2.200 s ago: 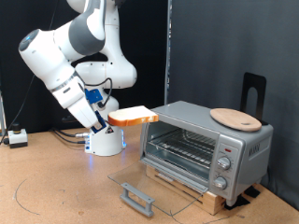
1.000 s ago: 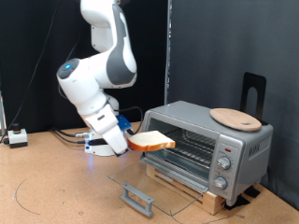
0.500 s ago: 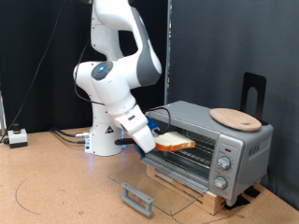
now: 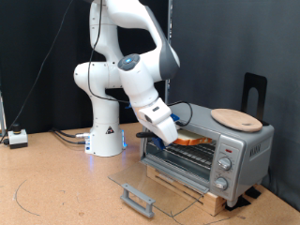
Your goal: Make a piece of toast with the oven
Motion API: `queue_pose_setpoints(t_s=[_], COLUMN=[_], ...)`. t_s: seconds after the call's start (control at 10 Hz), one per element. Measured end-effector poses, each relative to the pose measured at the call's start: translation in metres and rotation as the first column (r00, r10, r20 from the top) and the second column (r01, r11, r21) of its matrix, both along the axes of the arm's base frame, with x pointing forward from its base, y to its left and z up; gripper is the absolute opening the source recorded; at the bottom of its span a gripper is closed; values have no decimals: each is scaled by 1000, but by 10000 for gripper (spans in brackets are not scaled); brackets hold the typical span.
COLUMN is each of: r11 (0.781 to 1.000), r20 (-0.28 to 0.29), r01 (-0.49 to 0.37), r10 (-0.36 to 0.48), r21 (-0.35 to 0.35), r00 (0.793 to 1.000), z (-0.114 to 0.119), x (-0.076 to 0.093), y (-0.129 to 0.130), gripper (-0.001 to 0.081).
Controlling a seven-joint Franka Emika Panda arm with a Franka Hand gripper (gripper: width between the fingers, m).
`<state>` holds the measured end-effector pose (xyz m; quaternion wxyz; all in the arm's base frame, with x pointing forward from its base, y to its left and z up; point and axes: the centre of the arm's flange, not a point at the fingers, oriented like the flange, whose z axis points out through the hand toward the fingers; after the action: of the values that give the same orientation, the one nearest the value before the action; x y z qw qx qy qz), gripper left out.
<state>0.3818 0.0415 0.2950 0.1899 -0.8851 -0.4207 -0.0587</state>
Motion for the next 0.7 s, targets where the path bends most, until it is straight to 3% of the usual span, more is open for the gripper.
queue_pose_setpoints(t_s=[0.4,0.7], r11=[988,979], r20=[42,63], r01=[-63,-73], r10=[69,86], r21=[-140,-190], r00=[997,994], z=[3,1], x=[-4,-3], y=[7,-4], gripper=[411,411])
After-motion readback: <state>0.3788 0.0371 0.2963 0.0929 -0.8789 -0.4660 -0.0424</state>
